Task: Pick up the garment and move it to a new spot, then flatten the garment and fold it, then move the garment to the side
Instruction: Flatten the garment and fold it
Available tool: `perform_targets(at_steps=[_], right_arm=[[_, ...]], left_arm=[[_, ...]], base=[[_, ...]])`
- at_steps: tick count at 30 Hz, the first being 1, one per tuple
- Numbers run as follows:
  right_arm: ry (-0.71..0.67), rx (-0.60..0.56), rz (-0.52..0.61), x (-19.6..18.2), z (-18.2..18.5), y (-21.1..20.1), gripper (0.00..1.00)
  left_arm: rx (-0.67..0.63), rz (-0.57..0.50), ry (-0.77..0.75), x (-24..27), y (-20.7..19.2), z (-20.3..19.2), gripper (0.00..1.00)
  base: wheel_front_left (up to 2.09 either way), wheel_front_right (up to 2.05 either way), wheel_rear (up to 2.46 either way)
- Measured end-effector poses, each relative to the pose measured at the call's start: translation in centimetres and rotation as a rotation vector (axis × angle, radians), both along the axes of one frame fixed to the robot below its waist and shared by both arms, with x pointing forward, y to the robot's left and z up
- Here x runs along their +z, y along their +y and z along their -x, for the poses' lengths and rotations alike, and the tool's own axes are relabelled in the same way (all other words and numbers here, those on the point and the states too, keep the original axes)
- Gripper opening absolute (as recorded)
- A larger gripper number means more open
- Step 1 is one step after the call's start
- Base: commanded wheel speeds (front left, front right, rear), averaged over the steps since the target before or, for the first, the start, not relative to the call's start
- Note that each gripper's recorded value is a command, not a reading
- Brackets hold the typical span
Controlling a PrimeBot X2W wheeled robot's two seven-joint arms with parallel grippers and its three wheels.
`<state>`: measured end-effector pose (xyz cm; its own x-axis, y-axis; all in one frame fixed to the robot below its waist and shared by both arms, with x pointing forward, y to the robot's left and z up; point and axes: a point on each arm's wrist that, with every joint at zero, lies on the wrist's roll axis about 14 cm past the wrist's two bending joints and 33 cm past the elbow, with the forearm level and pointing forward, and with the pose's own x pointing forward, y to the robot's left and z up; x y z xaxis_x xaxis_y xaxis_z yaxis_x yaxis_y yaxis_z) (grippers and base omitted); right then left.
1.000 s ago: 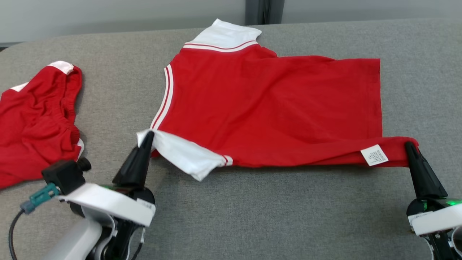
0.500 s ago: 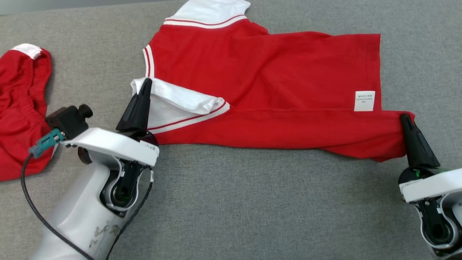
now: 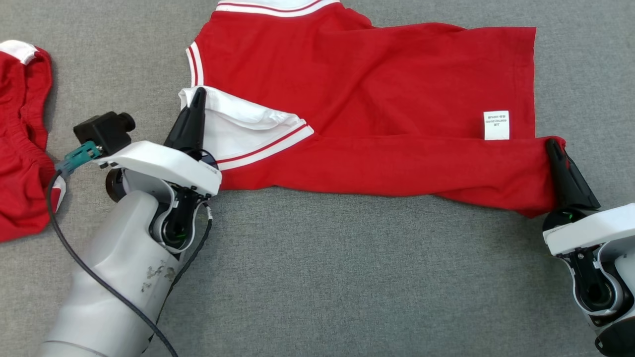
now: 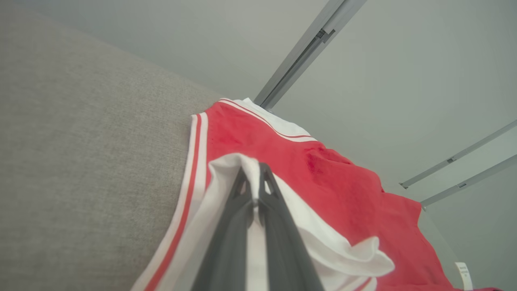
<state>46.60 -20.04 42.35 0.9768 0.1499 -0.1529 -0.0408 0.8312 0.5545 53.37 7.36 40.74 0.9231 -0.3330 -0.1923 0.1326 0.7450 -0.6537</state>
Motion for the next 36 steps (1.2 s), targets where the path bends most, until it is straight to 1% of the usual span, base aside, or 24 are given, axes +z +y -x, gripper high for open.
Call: perform_targets(at_steps=[2, 3, 4, 5, 6, 7, 8, 9, 10, 14, 18, 22, 24, 27, 30, 36], right_arm=[[0.01, 0.002, 0.005, -0.4, -0.1, 0.0, 0.01], [0.01, 0.003, 0.006, -0.4, -0.2, 0.1, 0.09], [0.013, 0.005, 0.007, -0.5, -0.2, 0.1, 0.18], [0.017, 0.006, 0.009, -0.6, -0.1, 0.2, 0.28], [0.022, 0.008, 0.012, -0.8, 0.0, 0.3, 0.4], [0.023, 0.009, 0.014, -0.8, 0.0, 0.3, 0.45], [0.023, 0.009, 0.014, -0.8, 0.1, 0.3, 0.54], [0.023, 0.008, 0.014, -0.8, 0.1, 0.3, 0.95], [0.023, 0.007, 0.014, -0.7, 0.1, 0.3, 1.0], [0.004, 0.002, 0.017, -0.1, 0.1, 0.2, 1.0], [-0.036, -0.002, 0.023, 1.3, 0.1, 0.1, 1.0], [-0.057, -0.003, 0.024, 2.1, 0.5, 0.2, 1.0], [-0.07, -0.017, 0.03, 2.7, 1.2, -0.2, 1.0], [-0.083, -0.02, 0.032, 3.2, 1.7, -0.3, 1.0], [-0.077, -0.031, 0.029, 3.3, 2.6, -0.5, 1.0], [-0.052, -0.07, 0.014, 2.8, 4.1, -1.3, 1.0]], left_arm=[[-0.008, 0.002, 0.001, 0.0, -0.5, -0.1, 0.0], [-0.016, 0.005, 0.002, 0.1, -0.8, -0.1, 0.0], [-0.021, 0.007, 0.007, 0.0, -1.0, 0.0, 0.2], [-0.023, 0.004, 0.011, -0.1, -1.1, 0.1, 0.43], [-0.025, 0.001, 0.014, -0.2, -1.1, 0.1, 0.87], [-0.027, -0.001, 0.016, -0.2, -1.1, 0.1, 1.0], [-0.029, 0.0, 0.016, -0.1, -1.2, 0.1, 1.0], [-0.031, -0.002, 0.016, -0.1, -1.2, 0.1, 1.0], [-0.031, -0.001, 0.018, -0.1, -1.2, 0.2, 1.0], [-0.029, -0.007, 0.012, 0.3, -1.0, 0.2, 1.0], [-0.013, -0.034, -0.016, 1.1, 0.3, 0.0, 1.0], [-0.014, -0.05, -0.02, 1.1, 0.7, 0.9, 1.0], [-0.016, -0.082, -0.047, 1.7, 1.4, 1.5, 1.0], [-0.01, -0.091, -0.068, 2.4, 1.9, 1.9, 1.0], [-0.001, -0.11, -0.083, 2.7, 2.6, 2.9, 1.0], [0.003, -0.17, -0.063, 1.7, 3.8, 5.2, 1.0]], base=[[0.0, 0.0, 0.0], [0.0, 0.0, 0.0], [0.0, 0.0, 0.0], [0.0, 0.0, 0.0], [0.0, 0.0, 0.0], [0.0, 0.0, 0.0], [0.0, 0.0, 0.0], [0.0, 0.0, 0.0], [0.0, 0.0, 0.0], [0.0, 0.0, 0.0], [0.0, 0.0, 0.0], [0.0, 0.0, 0.0], [0.0, 0.0, 0.0], [0.0, 0.0, 0.0], [0.0, 0.0, 0.0], [0.0, 0.0, 0.0]])
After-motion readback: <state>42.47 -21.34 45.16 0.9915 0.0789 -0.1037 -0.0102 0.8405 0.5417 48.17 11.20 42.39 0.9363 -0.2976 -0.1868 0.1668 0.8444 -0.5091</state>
